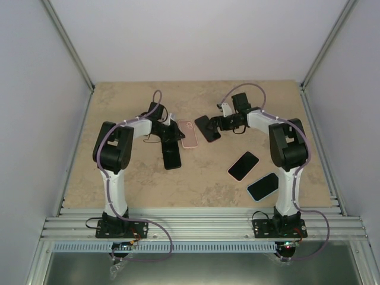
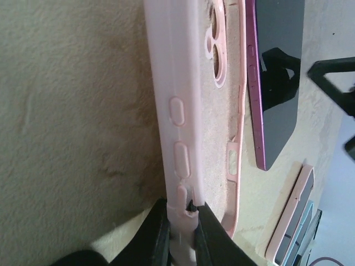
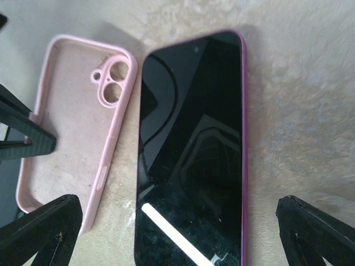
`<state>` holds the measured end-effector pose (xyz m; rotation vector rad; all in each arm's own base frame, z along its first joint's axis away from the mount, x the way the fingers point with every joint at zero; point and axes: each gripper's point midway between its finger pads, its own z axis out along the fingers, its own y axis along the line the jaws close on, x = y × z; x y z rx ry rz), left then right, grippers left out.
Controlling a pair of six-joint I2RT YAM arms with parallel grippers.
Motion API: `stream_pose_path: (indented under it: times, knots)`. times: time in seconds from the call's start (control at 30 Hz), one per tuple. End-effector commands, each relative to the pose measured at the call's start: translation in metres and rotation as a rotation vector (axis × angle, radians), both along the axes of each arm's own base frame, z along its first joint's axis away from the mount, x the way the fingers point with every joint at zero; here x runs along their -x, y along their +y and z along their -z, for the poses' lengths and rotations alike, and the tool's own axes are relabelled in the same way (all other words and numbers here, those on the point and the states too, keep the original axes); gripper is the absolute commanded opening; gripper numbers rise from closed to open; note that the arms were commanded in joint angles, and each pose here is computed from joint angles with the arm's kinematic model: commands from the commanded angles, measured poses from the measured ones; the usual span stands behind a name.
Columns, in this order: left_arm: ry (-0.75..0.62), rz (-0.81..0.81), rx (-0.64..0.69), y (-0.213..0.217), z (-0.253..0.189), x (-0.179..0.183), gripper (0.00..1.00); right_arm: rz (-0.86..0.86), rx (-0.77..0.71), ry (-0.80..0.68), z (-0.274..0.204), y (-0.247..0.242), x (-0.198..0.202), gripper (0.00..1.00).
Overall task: Take the phone out of the phone case
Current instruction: Adjust the phone at the center of the board.
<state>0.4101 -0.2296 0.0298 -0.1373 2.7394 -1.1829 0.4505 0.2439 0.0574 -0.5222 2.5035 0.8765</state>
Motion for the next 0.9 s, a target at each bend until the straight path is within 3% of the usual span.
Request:
stream_pose_path:
  times: [0.0,0.53,0.87]
  knots:
    - [-0.006,0.014,0.001,-0.004,0.001,-0.011,0.00,0.006,-0.034,0.079,0.015,0.004,0.004,0.98]
    - [-0.057,0.074,-0.053,-0.005,0.002,-0.033,0.00,-0.089,-0.087,0.248,0.039,0.023,0.058,0.97]
    - [-0.023,0.191,-0.081,-0.008,0.017,0.009,0.00,-0.159,-0.091,0.281,0.041,0.027,0.094,0.97]
